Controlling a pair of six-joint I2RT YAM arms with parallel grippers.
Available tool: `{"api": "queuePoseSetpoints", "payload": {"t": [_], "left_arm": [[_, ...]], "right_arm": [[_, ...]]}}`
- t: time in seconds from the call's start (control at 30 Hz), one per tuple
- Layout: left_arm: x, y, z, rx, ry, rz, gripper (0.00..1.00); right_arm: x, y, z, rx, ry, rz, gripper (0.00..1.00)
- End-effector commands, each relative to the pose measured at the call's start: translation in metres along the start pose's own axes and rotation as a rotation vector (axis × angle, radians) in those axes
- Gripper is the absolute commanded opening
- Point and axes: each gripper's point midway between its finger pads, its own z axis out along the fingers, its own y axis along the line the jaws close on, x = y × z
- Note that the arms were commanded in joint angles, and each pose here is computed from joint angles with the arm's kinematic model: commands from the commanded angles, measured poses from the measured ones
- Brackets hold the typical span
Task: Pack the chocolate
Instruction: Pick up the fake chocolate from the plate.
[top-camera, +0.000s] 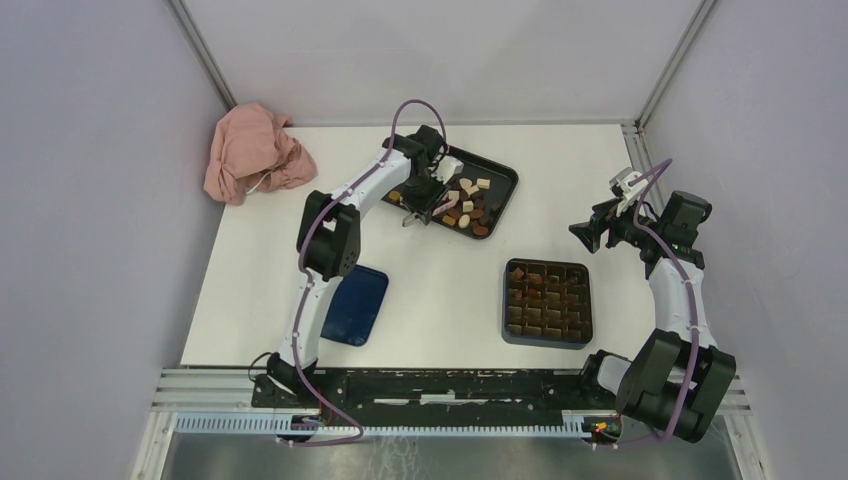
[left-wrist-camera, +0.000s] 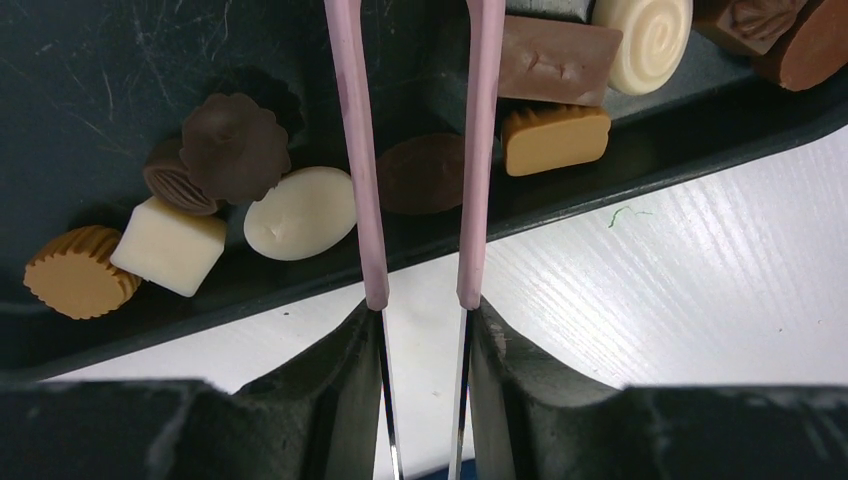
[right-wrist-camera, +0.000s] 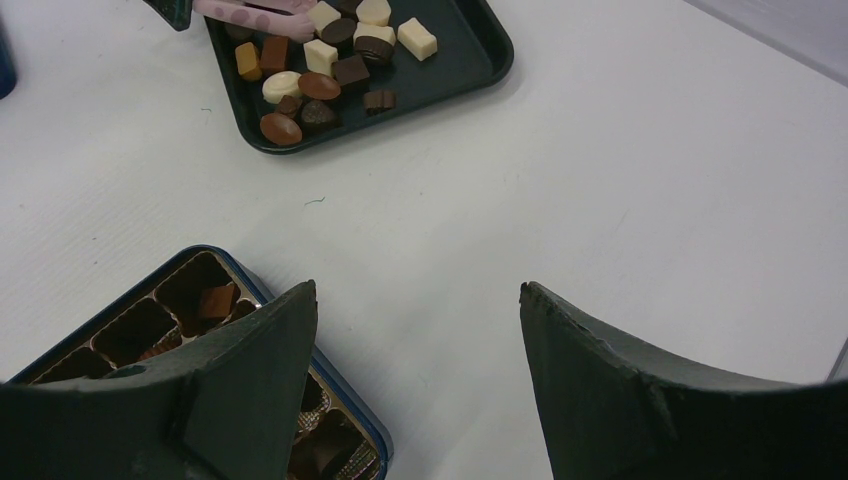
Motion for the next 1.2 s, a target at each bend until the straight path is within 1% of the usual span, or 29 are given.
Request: {"api": "queuePoseSetpoints", "payload": {"t": [0.0, 0.47, 1.17], "left_arm": [[-0.016, -0.003, -0.007, 0.020, -0.048, 0.026, 0.40], [-0.020, 0.001, -0.002, 0.008, -0.049, 0.016, 0.45], [-0.029, 0.004, 0.003, 0.001, -0.066, -0.010, 0.45]], "right_arm": [[-0.015, -0.003, 0.001, -0.010, -0.034, -0.043, 0.80], [-0.015, -0.003, 0.001, -0.009, -0.033, -0.045, 0.80], [-0.016, -0.004, 0.000, -0.005, -0.030, -0.051, 0.79]]}}
